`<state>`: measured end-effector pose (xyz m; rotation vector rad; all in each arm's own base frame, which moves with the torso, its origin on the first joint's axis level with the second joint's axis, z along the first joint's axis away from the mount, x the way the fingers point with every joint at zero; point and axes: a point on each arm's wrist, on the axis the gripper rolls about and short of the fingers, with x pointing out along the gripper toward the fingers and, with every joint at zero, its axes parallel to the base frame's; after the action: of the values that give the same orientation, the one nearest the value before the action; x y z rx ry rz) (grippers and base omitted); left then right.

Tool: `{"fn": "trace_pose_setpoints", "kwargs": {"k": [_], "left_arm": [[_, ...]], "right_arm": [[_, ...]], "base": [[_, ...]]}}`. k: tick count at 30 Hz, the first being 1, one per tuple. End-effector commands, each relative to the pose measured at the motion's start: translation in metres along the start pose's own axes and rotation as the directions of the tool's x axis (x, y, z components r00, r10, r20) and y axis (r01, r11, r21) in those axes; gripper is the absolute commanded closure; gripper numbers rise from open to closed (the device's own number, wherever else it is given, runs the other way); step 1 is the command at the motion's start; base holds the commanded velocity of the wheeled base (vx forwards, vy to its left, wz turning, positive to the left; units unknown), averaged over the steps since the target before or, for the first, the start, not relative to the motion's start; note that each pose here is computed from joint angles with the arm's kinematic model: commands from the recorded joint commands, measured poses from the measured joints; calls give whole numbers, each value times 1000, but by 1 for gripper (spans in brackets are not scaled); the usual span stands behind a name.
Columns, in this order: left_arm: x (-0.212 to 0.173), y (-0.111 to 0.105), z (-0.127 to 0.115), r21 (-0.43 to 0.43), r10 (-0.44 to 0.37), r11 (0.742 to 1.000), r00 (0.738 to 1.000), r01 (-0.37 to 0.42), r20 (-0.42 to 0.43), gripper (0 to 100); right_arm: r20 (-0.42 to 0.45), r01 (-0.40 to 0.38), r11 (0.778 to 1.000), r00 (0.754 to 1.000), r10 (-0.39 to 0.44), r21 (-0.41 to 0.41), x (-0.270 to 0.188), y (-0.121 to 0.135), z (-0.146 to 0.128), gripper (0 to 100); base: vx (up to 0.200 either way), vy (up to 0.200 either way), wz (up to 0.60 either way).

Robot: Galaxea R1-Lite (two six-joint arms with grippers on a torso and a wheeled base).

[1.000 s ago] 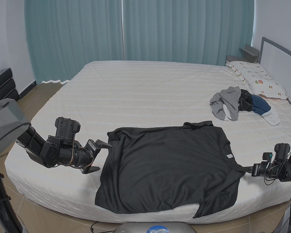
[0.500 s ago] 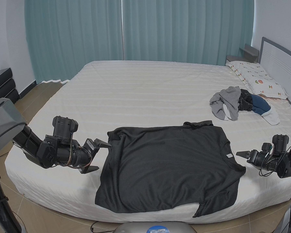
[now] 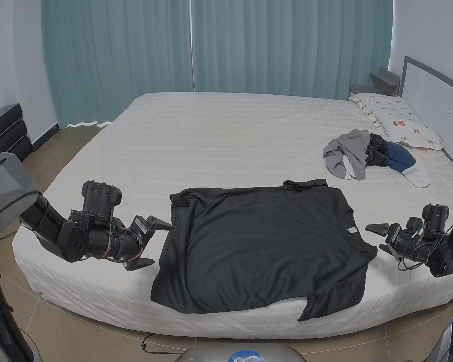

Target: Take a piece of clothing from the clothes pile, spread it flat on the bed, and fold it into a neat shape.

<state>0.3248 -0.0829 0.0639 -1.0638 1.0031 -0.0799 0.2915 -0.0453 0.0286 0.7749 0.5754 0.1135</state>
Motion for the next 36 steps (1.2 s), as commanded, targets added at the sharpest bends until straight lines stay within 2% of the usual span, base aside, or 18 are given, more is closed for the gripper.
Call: {"fn": "trace_pose_setpoints", "kwargs": {"k": [1, 10, 16, 26, 36], "left_arm": [[1, -2, -2, 5, -2, 1000, 1000, 2, -6, 0], [2, -2, -6, 11, 1, 1000, 1000, -1, -15, 0], [2, -2, -5, 13, 1, 1000, 1000, -1, -12, 0], [1, -3, -3, 22, 0, 1000, 1000, 0, 8, 0], [0, -3, 1, 17, 7, 1000, 999, -8, 32, 0]], "right_arm": [[0, 0, 1000, 1000, 0, -1, -1, 0, 0, 0], [23, 48, 999, 999, -48, -6, 0, 2, -3, 0], [16, 44, 999, 999, -44, -18, 0, 9, -8, 0], [-7, 70, 996, 997, -71, -49, 6, 22, -25, 0], [-25, 75, 996, 997, -76, -50, 7, 21, -30, 0]], "base": [[0, -200, 0], [0, -200, 0], [0, -200, 0], [0, 0, 0], [0, 0, 0]]}}
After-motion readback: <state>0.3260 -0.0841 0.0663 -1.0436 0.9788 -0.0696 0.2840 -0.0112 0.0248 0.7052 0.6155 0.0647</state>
